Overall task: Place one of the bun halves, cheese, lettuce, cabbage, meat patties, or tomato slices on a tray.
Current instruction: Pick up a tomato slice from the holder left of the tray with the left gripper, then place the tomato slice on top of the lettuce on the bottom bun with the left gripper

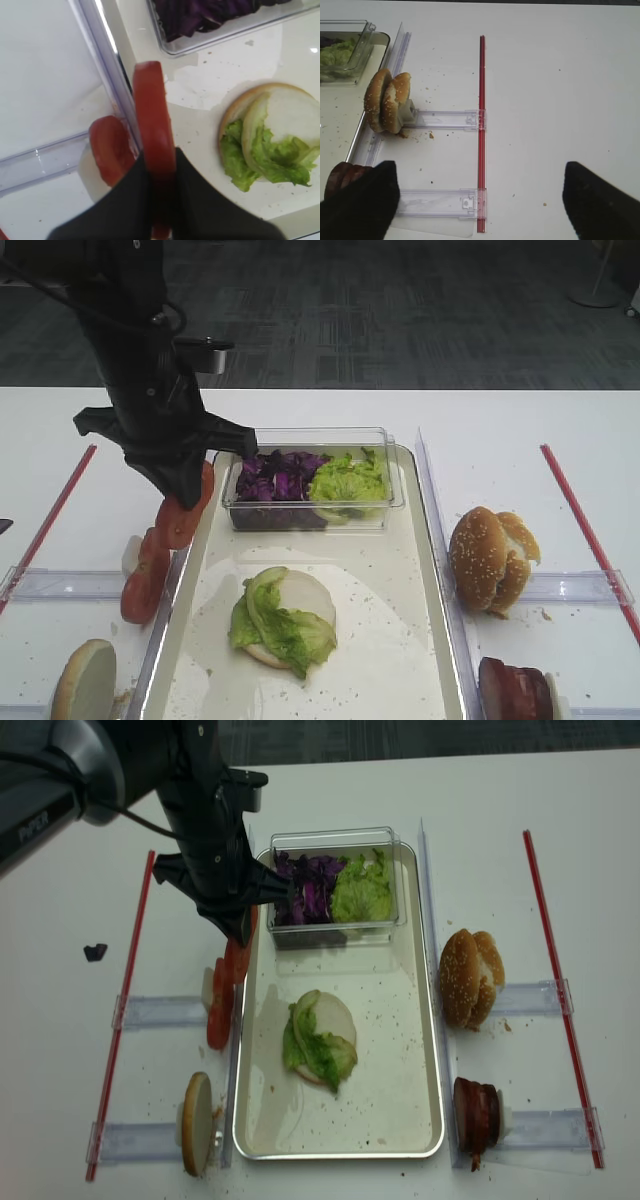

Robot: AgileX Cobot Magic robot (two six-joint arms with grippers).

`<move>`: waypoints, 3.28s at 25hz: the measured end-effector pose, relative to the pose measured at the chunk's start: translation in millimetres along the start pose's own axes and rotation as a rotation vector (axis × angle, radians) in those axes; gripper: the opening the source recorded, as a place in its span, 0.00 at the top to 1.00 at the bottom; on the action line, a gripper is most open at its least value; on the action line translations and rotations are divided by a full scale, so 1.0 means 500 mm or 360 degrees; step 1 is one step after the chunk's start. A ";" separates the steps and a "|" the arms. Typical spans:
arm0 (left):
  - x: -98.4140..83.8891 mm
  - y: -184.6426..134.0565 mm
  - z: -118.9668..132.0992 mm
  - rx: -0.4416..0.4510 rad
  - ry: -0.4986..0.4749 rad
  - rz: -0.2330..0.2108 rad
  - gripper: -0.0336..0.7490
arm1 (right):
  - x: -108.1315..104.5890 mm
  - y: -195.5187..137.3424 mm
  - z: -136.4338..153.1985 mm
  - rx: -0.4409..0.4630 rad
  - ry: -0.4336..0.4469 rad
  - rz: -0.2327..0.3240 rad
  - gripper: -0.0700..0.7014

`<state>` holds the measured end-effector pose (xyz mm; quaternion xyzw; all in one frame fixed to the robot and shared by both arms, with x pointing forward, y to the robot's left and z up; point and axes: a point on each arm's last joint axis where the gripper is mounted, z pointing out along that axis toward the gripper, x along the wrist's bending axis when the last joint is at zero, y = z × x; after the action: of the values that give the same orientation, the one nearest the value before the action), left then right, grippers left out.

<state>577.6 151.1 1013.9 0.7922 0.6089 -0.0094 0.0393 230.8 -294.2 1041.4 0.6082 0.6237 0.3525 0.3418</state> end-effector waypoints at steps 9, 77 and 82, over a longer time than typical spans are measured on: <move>-0.047 -0.004 -0.007 0.0009 -0.0416 0.0152 0.91 | 0.000 0.000 0.000 0.0000 0.0000 0.0000 0.03; -0.096 -0.091 0.082 0.0219 -0.1256 0.0013 0.92 | 0.000 0.000 0.000 0.0000 0.0000 0.0006 0.03; -0.079 -0.079 0.108 0.0241 -0.1280 -0.0064 0.92 | 0.000 0.000 0.000 0.0000 0.0000 0.0006 0.03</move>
<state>531.1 118.8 960.4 0.7140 0.5578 -0.3641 0.2156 230.8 -294.2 1041.4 0.6093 0.6226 0.3531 0.3412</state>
